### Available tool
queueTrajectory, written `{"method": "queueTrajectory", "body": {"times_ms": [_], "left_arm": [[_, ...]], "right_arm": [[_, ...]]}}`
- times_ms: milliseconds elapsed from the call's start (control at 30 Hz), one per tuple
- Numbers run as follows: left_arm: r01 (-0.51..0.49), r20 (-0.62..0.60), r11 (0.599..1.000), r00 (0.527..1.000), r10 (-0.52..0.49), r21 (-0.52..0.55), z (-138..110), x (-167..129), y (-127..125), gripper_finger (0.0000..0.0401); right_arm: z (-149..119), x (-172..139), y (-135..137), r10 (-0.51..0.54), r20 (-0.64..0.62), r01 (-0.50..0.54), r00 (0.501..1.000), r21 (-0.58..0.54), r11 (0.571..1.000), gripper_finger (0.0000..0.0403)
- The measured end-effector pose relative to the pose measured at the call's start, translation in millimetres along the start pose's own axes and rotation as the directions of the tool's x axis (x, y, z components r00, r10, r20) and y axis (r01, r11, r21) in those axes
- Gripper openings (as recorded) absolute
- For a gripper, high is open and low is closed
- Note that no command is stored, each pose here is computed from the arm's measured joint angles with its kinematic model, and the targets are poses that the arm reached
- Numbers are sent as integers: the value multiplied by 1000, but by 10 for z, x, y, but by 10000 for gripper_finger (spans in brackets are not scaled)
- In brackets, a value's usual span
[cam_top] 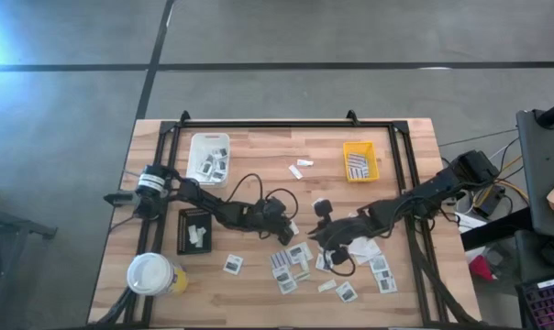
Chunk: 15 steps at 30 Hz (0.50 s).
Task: Pick & Place First Aid Supplies
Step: Put the green bandage pack into the black bin
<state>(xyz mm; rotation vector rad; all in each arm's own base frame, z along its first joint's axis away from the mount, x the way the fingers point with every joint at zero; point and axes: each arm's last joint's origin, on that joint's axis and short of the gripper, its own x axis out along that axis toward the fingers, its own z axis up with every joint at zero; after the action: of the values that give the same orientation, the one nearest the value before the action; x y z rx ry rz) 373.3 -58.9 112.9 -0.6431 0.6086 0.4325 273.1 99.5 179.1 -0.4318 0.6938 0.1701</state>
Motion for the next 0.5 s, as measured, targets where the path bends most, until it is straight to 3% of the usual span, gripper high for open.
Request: {"method": "queueTrajectory", "body": {"times_ms": [167,500], "left_arm": [[1,-12,999,1000,-2,-32,-17,-1,15,68],[2,-61,995,998,-8,-100,-94,-10,87,56]], "right_arm": [[41,2,-48,-62,24,62,998,-25,998,54],[32,32,-55,-66,13,66,998,12,998,54]]}}
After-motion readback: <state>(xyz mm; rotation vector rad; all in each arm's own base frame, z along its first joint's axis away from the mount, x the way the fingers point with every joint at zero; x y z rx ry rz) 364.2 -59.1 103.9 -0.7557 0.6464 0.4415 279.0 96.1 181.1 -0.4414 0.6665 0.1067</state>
